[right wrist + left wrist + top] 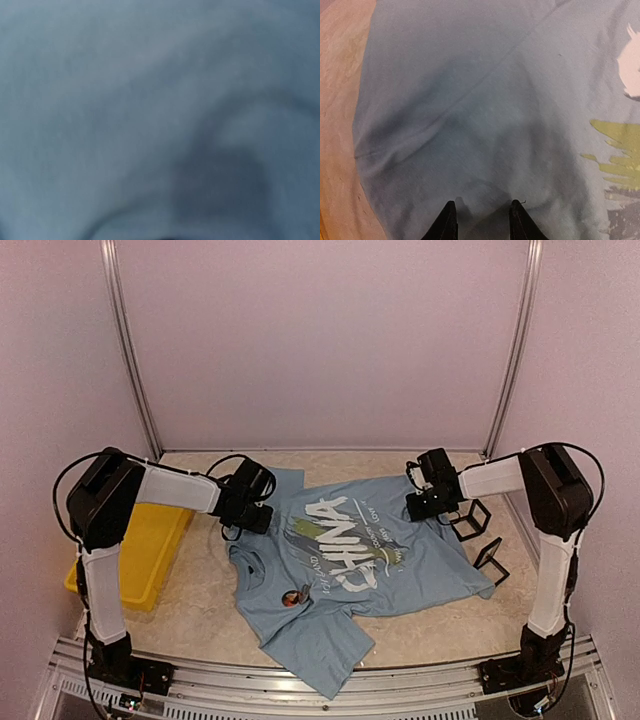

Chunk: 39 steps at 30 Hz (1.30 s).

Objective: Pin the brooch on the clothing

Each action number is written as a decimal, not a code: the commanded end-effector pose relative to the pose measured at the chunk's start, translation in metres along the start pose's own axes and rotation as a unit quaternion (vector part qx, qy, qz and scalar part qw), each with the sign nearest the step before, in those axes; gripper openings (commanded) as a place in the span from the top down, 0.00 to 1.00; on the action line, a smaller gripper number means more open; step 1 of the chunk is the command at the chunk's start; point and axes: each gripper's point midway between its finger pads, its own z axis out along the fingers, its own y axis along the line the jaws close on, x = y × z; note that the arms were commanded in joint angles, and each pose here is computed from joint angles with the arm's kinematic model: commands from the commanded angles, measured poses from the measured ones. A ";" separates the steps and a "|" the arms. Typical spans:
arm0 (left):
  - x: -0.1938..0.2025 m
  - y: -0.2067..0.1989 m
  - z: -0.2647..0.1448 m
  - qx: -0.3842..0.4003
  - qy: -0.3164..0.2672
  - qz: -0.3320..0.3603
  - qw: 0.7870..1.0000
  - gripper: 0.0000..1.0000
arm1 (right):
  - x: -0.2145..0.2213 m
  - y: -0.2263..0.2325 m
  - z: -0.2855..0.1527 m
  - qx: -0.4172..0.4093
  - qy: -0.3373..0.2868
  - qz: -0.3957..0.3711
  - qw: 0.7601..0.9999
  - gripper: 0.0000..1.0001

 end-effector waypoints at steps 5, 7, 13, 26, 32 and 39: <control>-0.025 0.084 0.077 -0.088 0.066 -0.052 0.993 0.68 | 0.010 -0.011 0.037 0.005 0.062 0.009 0.998 0.97; -0.046 0.096 0.088 -0.088 0.054 -0.064 0.993 0.67 | -0.002 -0.013 0.043 0.009 0.053 0.006 0.999 0.96; -0.110 0.120 0.106 -0.094 0.011 -0.055 0.994 0.62 | -0.047 -0.011 0.051 0.009 0.033 -0.015 0.999 0.93; -0.124 0.066 -0.042 -0.029 -0.098 -0.074 0.992 0.54 | -0.086 0.039 -0.064 -0.019 -0.048 -0.072 0.996 0.92; -0.005 0.010 -0.079 0.045 -0.028 -0.095 0.994 0.66 | 0.013 0.115 -0.082 -0.097 0.047 -0.112 0.988 1.00; 0.093 -0.023 -0.092 0.074 0.050 -0.102 0.991 0.71 | 0.105 0.166 -0.092 -0.156 0.134 -0.113 0.972 1.00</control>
